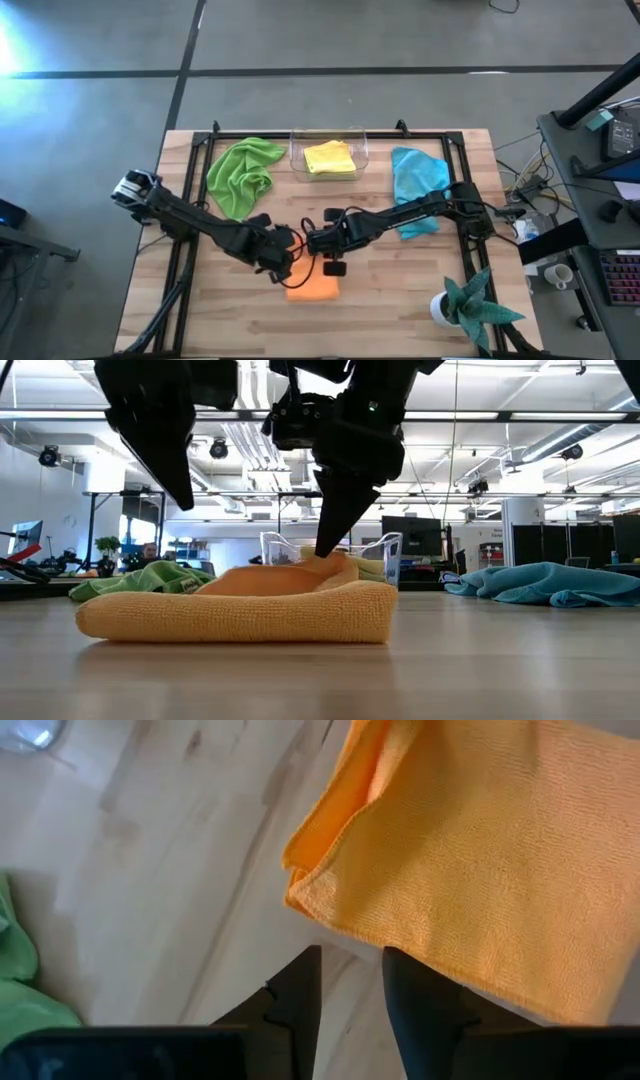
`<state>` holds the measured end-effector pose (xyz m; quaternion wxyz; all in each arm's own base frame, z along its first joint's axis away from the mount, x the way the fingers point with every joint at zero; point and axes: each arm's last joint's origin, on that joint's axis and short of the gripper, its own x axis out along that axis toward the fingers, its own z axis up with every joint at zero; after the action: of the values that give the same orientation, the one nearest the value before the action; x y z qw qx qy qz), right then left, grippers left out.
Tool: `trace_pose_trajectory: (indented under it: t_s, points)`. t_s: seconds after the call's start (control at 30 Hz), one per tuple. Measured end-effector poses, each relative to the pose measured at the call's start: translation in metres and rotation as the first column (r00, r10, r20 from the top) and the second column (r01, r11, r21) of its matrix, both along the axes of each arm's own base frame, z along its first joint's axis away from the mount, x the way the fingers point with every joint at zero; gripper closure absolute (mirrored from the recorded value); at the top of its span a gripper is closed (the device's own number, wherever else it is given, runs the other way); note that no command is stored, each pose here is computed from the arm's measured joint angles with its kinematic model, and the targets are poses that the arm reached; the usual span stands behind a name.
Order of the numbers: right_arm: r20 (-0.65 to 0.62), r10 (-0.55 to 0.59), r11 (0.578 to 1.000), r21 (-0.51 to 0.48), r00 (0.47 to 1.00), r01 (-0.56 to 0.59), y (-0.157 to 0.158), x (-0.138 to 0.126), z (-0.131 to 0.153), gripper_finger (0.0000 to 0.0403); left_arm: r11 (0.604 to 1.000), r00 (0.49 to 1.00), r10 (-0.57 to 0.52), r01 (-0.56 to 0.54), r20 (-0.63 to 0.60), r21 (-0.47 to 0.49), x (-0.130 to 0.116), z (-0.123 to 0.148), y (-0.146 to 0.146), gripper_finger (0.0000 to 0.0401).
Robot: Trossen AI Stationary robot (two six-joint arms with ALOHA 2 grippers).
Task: Fold microfiber towels
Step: Fold the orange microfiber towel into the transparent bin, then put the orange towel into the transparent bin
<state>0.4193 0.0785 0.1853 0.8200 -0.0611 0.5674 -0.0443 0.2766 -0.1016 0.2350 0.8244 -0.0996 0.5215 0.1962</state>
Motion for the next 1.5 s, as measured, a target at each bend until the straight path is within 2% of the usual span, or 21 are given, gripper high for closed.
trace_pose_trajectory:
  t_s: [0.13,0.33,0.5,0.63,0.77,0.9,1.0,1.23,1.37,1.5]
  points:
    - [-0.02,-0.004,1.0,-0.002,1.0,0.004,-0.001,-0.006,0.009,0.0278,0.999,0.999,-0.05,0.05,-0.001,0.021,-0.001,0.003,0.001,0.0308]
    - [-0.025,-0.066,0.998,0.022,0.997,0.067,-0.005,-0.029,0.047,0.0278,0.992,0.993,-0.119,0.119,-0.012,0.032,-0.004,0.003,-0.007,0.0308]
    - [-0.003,-0.07,0.997,0.043,0.998,0.071,0.001,-0.057,0.082,0.0278,0.985,0.986,-0.168,0.169,-0.008,0.028,-0.01,0.003,-0.02,0.0308]
    - [0.03,-0.053,0.996,0.068,0.998,0.051,0.014,-0.084,0.094,0.0279,0.964,0.964,-0.265,0.264,0.025,0.035,-0.013,0.004,-0.037,0.0308]
    - [0.053,-0.085,0.99,0.114,0.995,0.079,0.026,-0.113,0.094,0.0283,0.927,0.925,-0.375,0.372,0.069,0.048,-0.017,0.006,-0.055,0.0308]
    - [0.093,-0.144,0.974,0.188,0.985,0.124,0.038,-0.134,0.087,0.0284,0.914,0.909,-0.406,0.404,0.092,0.034,-0.019,0.007,-0.063,0.0308]
    - [0.114,-0.182,0.958,0.243,0.977,0.151,0.047,-0.143,0.082,0.0277,0.903,0.9,-0.425,0.429,0.097,-0.016,-0.02,0.007,-0.066,0.0308]
    - [0.132,-0.184,0.919,0.374,0.974,0.123,0.072,-0.147,0.066,0.024,0.89,0.89,-0.447,0.453,0.09,-0.052,-0.02,0.007,-0.067,0.0308]
    - [0.16,-0.152,0.914,0.399,0.975,0.077,0.084,-0.142,0.058,0.0211,0.868,0.877,-0.474,0.48,0.078,-0.127,-0.021,0.007,-0.069,0.0308]
    - [0.193,-0.068,0.927,0.375,0.979,-0.01,0.094,-0.137,0.053,0.0194,0.838,0.862,-0.503,0.506,0.069,-0.208,-0.023,0.006,-0.072,0.0295]
